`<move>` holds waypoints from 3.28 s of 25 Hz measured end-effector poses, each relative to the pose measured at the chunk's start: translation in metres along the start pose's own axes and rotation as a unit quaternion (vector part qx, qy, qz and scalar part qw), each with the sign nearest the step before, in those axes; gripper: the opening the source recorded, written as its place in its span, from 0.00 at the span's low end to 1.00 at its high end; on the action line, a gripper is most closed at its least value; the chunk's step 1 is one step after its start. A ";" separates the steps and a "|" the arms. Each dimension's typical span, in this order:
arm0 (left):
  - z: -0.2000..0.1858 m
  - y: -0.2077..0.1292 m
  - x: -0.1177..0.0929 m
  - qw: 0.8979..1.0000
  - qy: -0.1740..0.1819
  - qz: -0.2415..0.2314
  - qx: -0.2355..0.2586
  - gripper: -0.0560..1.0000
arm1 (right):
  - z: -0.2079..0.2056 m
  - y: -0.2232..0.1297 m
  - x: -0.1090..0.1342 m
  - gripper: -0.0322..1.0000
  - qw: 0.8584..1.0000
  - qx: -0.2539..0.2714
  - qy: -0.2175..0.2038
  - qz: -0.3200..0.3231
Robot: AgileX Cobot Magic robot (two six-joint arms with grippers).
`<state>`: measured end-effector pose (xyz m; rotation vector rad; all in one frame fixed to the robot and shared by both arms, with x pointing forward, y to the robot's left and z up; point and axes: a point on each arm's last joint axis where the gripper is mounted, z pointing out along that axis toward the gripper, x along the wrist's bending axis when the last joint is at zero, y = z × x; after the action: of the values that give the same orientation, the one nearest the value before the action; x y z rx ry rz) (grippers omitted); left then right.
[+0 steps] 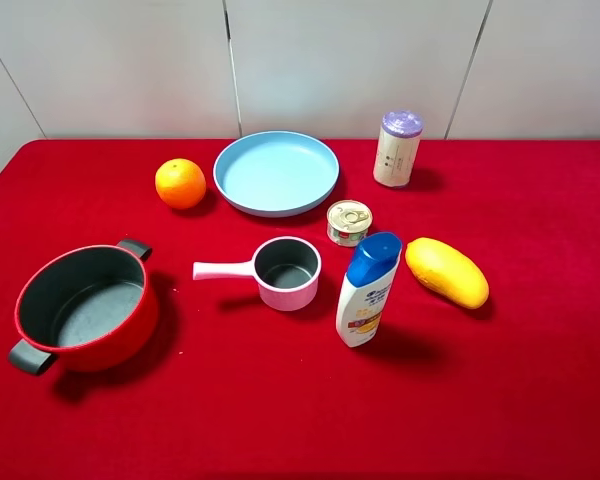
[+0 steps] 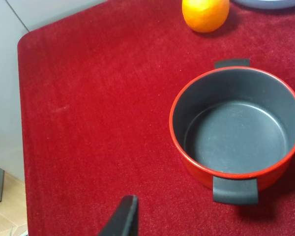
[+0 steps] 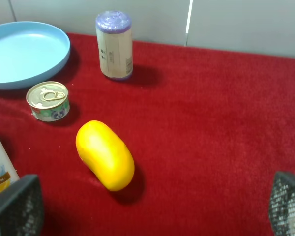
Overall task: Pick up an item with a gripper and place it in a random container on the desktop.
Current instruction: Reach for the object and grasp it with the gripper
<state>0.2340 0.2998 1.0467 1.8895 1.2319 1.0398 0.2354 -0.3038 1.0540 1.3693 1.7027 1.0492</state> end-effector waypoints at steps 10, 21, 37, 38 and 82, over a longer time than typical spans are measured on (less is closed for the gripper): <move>0.000 0.000 0.000 1.000 0.000 0.000 0.000 0.98 | 0.000 0.000 0.000 0.70 1.000 0.002 0.000 0.000; 0.000 0.000 0.000 1.000 0.000 0.000 0.000 0.98 | 0.035 0.013 0.002 0.70 0.993 0.119 0.004 -0.004; 0.000 0.000 0.000 1.000 0.000 0.000 0.000 0.98 | 0.076 0.027 0.004 0.70 0.970 0.243 0.008 -0.009; 0.000 0.000 0.000 1.000 0.000 0.000 0.000 0.98 | 0.079 0.028 0.004 0.70 0.968 0.249 0.009 -0.015; 0.000 0.000 0.000 1.000 0.000 0.000 0.000 0.98 | 0.252 0.079 0.008 0.70 0.878 0.397 0.094 -0.252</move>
<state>0.2341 0.2998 1.0467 1.8894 1.2318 1.0400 0.4913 -0.2462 1.0181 1.1568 2.6148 0.1607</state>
